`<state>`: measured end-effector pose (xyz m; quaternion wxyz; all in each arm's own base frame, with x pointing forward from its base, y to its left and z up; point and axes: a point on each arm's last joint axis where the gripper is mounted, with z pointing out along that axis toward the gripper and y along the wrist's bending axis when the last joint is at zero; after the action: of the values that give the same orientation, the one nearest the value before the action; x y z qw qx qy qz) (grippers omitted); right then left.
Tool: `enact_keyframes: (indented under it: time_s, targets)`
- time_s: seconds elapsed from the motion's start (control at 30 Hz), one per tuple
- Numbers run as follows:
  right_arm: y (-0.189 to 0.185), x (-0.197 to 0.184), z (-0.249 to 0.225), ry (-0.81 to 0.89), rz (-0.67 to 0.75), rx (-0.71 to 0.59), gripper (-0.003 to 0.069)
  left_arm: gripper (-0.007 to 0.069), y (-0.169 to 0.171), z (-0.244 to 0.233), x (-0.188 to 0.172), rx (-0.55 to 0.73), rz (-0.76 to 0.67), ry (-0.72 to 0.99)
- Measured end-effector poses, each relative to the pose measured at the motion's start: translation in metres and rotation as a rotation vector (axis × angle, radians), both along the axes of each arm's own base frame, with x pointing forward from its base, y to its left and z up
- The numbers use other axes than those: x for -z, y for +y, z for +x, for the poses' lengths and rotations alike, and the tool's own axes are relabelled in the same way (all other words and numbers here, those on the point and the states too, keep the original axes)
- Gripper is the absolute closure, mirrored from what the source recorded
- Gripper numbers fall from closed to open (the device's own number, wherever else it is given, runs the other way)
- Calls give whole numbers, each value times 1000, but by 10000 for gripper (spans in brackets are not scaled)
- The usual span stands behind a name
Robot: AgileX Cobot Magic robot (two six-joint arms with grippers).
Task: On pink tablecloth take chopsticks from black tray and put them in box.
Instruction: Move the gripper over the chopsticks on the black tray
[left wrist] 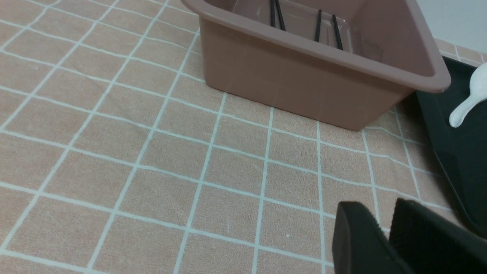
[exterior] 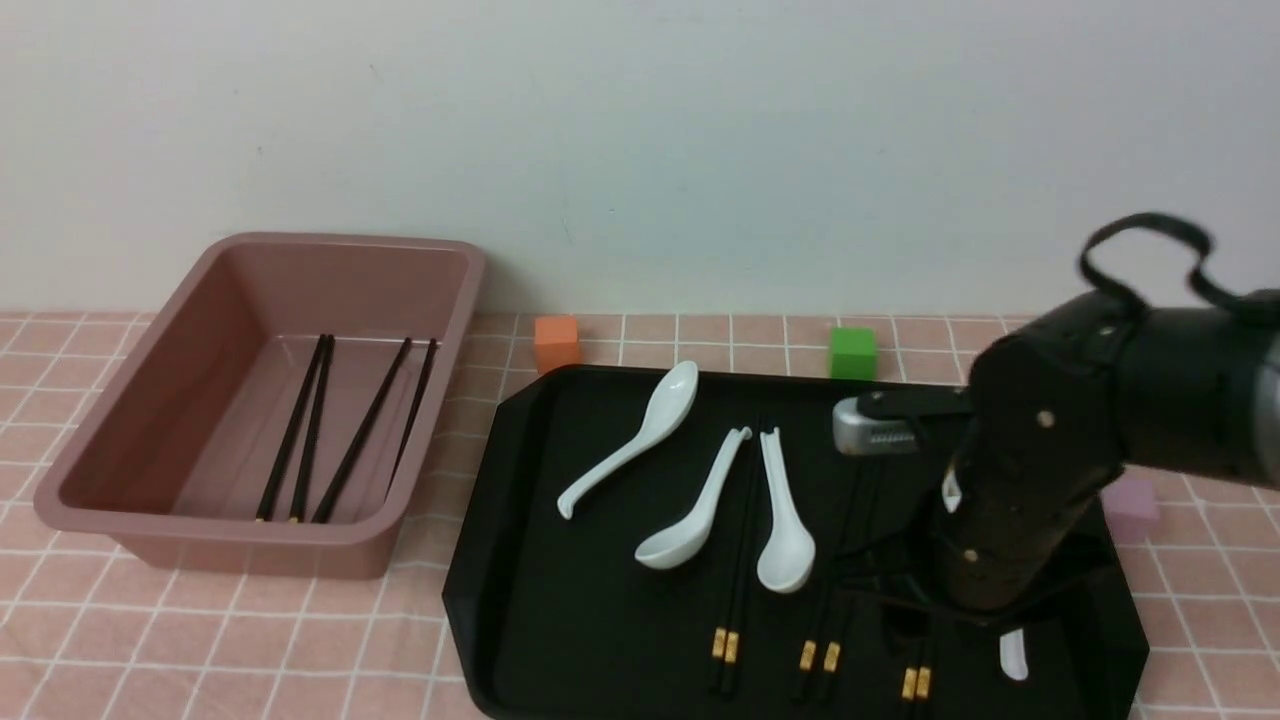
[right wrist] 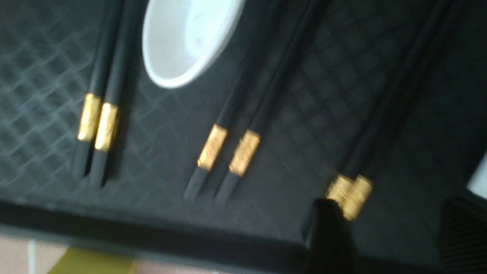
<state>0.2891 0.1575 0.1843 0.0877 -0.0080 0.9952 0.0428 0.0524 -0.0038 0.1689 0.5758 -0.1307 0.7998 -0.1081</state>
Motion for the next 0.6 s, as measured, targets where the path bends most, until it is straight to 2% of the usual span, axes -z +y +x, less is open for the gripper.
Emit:
enact_keyframes:
  time_s: [0.07,0.17,0.37,0.6]
  targets:
    - [2,9,4,9,-3,14,212,470,0,0,0,0,0,0]
    - [2,19,8,12,-19,37,211,464,0,0,0,0,0,0]
    - [2,35,12,32,-58,58,251,459,0,0,0,0,0,0]
    - [3,37,15,37,-58,61,268,450,0,0,0,0,0,0]
